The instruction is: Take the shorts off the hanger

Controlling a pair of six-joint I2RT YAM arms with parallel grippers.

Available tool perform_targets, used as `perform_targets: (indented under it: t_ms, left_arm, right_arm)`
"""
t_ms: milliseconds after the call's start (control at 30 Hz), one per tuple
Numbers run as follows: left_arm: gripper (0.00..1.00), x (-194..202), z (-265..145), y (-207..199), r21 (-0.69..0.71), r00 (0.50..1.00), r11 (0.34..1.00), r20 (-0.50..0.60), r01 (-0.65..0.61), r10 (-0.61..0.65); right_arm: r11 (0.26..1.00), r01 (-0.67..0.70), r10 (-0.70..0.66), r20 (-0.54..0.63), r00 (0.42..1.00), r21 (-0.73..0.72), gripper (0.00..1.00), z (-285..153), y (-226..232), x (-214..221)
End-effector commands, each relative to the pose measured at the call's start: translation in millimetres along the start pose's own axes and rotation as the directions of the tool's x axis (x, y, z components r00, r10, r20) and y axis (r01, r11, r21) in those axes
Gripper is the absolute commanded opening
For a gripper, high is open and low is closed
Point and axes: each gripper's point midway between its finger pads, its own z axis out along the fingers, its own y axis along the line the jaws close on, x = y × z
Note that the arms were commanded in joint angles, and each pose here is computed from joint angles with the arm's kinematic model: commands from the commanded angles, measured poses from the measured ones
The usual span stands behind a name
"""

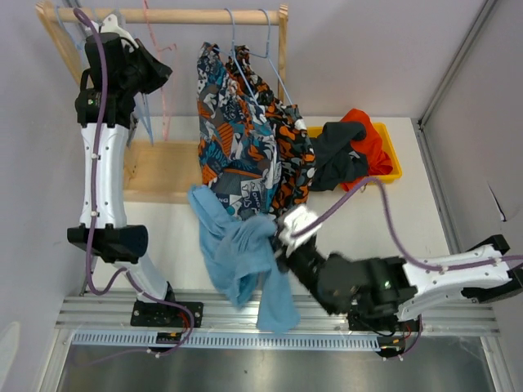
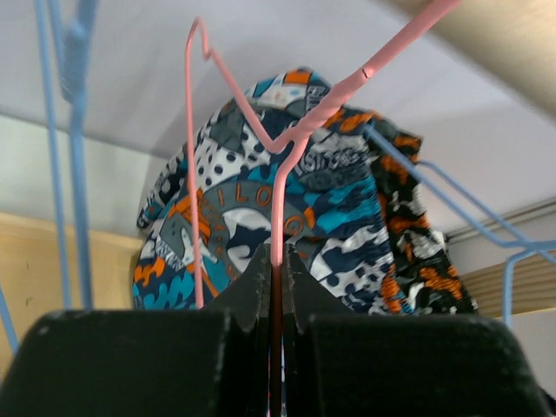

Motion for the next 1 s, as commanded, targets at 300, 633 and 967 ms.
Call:
perform_targets:
  t_ms: [300,633,967]
  left_arm:
    - [0.89,21,-34,-1,0.052,0.999,0.998,-0.034,-0.039,0.041]
    - [0.99,54,-59,0,0.106,0.995,0.994,-0.085,-0.034,0.043]
    - [0.99,75,-93,-13,0.218,0.994,0.975,-0.087,-0.043,0.063]
  right_arm:
    - [0.918,-0.106,-0.087,0.454,0.887,0.382,0.0,-32,-198,-283]
    - [0.744,-0.081,-0.352,0.493,0.795,0.663,0.0,-16,-297,-351]
    - [0.721,-0.192,-0.345,0.585,0.734,0.666,0.0,39,-409,-339]
